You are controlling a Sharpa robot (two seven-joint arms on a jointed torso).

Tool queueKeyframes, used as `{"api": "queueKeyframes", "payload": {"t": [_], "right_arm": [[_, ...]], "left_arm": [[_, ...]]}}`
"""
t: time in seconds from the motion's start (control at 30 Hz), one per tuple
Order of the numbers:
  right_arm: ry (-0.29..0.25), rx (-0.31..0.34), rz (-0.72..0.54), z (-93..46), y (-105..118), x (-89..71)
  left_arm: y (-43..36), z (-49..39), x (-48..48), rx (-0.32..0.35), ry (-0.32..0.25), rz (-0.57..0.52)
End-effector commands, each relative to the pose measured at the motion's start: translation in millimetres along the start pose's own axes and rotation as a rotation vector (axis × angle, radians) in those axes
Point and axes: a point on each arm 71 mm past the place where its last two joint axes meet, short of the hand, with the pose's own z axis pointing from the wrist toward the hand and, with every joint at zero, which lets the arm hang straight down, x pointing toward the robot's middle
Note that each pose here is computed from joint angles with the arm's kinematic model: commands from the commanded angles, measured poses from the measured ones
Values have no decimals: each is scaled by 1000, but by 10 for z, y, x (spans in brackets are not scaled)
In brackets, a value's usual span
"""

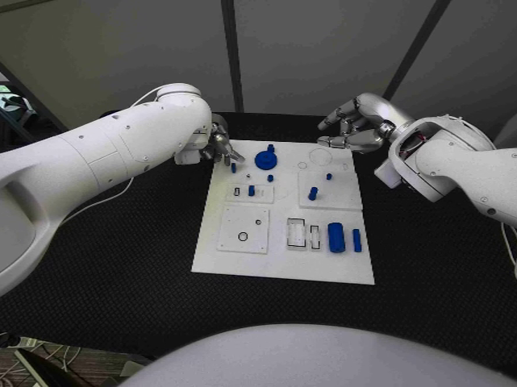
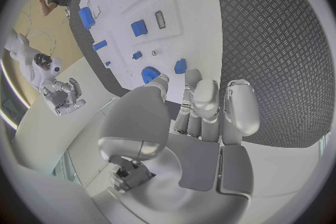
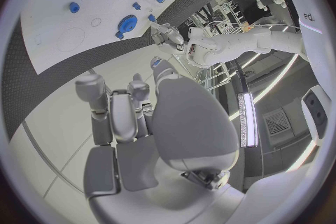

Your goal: Assemble the parts on the task board

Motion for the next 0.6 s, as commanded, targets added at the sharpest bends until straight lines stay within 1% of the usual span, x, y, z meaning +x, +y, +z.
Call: {"api": "queueKeyframes", "payload": {"t": [0.03, 0.6], "right_arm": [[3, -5, 0, 5, 13, -1], [6, -6, 0, 11, 18, 5]], "left_arm": [[-9, 5, 4, 10, 12, 14], [2, 28, 18, 5, 26, 18]]}}
